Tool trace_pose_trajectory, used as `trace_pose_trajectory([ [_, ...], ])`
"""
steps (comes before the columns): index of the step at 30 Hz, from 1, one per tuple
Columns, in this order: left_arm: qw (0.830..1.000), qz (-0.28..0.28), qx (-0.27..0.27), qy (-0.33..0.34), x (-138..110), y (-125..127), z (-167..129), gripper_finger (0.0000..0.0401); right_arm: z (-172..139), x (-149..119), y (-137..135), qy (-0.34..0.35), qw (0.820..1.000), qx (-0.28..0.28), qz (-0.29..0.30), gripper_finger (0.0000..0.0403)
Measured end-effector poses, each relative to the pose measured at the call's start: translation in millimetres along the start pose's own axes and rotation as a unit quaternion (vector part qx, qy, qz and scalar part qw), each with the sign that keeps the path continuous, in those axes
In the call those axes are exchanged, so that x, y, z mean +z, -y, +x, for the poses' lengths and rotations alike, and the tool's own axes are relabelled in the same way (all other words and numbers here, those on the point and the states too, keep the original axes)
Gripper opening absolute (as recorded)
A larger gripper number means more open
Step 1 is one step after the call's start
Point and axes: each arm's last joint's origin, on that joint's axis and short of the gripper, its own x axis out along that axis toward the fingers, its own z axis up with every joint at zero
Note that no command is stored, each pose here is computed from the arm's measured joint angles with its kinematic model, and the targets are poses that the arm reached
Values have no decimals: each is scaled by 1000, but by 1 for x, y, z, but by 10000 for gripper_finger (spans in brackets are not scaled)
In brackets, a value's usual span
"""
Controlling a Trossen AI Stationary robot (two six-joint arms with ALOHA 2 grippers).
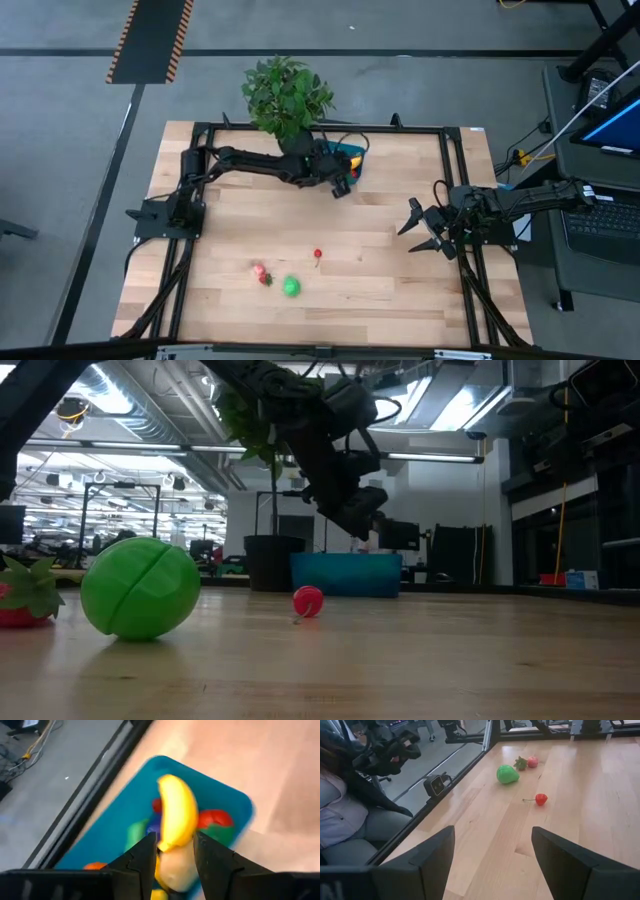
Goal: Pick and placing Produce into tupperware
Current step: Put the pink peach into the blue container
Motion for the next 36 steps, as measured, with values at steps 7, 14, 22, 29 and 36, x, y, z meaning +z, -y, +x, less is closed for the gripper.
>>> trace_pose_trajectory([
  [7,999,19,-14,-37,-10,19,-10,107,0,0,0,0,1000,0,10,266],
  [14,999,23,-21,-35,-13,37,-21,92,0,0,0,0,1000,0,10,266],
  [22,999,28,2,-23,-17,61,-37,72,0,0,0,0,1000,0,10,266],
  [29,999,29,-14,5,-18,75,-61,51,0,0,0,1,1000,0,10,266],
  [36,996,-5,-76,54,-34,73,-87,25,0,1,0,5,1000,4,7,266],
])
